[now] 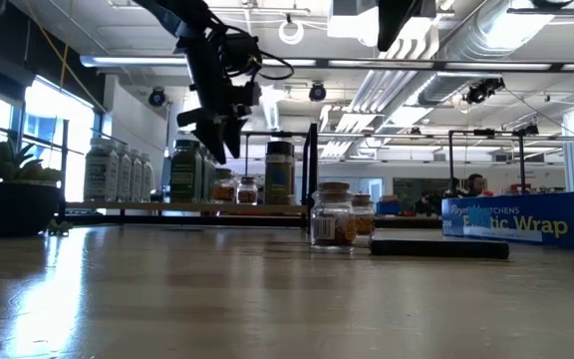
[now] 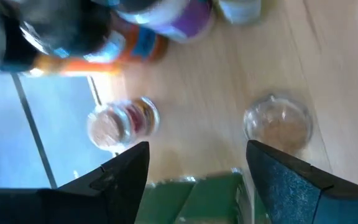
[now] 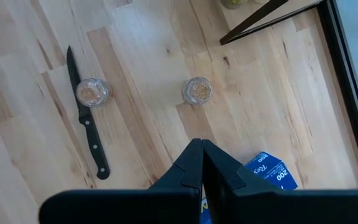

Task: Shelf spices
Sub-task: Adjust the brown and green lid seasoning bottles on the shelf

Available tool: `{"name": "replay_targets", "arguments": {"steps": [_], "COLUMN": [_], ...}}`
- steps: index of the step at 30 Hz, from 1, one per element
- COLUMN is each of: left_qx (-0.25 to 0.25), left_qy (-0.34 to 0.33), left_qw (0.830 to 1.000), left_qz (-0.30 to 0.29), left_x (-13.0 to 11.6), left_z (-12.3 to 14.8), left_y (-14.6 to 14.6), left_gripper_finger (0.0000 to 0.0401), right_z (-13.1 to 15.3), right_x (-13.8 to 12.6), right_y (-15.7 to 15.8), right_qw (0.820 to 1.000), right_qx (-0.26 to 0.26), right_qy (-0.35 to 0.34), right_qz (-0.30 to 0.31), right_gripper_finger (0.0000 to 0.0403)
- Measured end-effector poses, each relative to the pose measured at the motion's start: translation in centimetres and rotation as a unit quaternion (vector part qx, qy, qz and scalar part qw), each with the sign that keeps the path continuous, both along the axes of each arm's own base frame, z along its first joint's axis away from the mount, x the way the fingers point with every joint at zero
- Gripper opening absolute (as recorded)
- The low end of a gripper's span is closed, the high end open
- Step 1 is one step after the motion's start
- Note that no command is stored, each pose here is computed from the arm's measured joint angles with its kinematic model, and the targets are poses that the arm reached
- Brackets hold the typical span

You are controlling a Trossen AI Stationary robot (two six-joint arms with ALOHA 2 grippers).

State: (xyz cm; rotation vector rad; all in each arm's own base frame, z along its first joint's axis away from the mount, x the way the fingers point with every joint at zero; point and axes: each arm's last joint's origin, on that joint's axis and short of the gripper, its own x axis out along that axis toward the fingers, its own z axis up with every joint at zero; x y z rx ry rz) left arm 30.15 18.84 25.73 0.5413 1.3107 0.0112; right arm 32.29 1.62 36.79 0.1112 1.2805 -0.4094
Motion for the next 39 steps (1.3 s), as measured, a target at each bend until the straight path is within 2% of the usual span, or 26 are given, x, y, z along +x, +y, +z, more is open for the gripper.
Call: {"name": "replay_targets", "arguments": {"steps": [9,20,24,28,35,39], "left_qx": [0.003,0.008,0.044,0.047,0.05,0.019], "left_qy": [0.037,0.007,0.034,0.056,0.043,0.062], "left_qw": [0.999,1.0,0.998,0.997,0.998,0.998], "left_qz": [0.013,0.01,0.025,0.023,0.012,0.003], "left_x": [0.4,0.9,0.6,0.3,0.5,0.5], "left_z": [-1.6,-1.4,-1.1,-0.9,0.3,0.0], "left_y": [0.4,0.6,0.5,-0.2,-1.9,-3.2], "left_gripper_finger": [0.0266,0.0266,0.0266,0.0266,0.0266,0.0266], "right_z": [0.0,0.0,0.0,0.0,0.0,0.0], "right_x": [0.0,0.0,0.0,0.0,0.0,0.1], "right_y": [0.0,0.0,0.0,0.0,0.0,0.0], "right_qw": [1.0,1.0,1.0,1.0,1.0,1.0], "right_qx": [0.0,0.0,0.0,0.0,0.0,0.0], "right_qy": [0.0,0.0,0.0,-0.002,-0.002,-0.004], "right_qz": [0.0,0.0,0.0,0.0,0.0,0.0], "right_gripper_finger": [0.0,0.0,0.0,0.0,0.0,0.0]}}
